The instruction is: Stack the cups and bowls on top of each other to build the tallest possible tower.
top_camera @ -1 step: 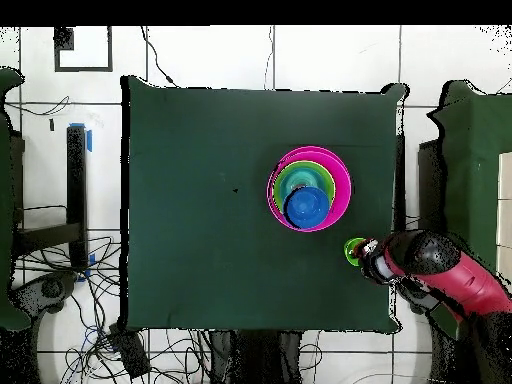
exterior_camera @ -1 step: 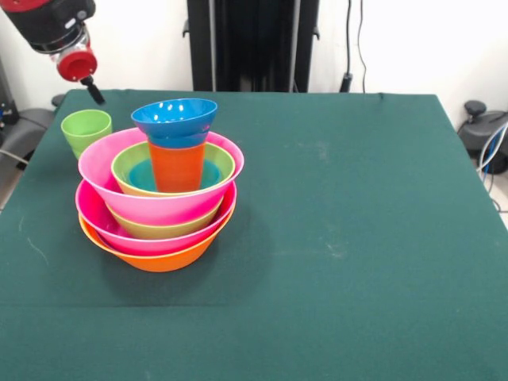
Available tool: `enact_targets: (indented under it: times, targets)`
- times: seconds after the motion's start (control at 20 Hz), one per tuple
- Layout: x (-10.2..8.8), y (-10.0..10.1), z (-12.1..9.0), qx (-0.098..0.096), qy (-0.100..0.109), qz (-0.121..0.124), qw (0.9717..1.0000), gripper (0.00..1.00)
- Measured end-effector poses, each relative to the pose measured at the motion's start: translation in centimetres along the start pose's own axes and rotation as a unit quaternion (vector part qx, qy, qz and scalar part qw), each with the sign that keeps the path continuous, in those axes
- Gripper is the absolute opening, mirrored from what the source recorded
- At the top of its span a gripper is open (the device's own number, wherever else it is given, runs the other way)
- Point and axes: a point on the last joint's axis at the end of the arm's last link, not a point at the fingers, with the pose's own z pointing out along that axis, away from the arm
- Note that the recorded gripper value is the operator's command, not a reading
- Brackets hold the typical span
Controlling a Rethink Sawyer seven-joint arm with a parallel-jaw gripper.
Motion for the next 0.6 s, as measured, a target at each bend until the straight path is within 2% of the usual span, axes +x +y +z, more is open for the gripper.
enact_targets:
  times: [0.2,0.6]
  targets:
    - [0.2,-0.5,1.3,0.013,0.004,-0.009,0.9999,1.00]
    - [-0.3,-1.9,3.2,0.026,0.012,-0.013,0.9995,1.00]
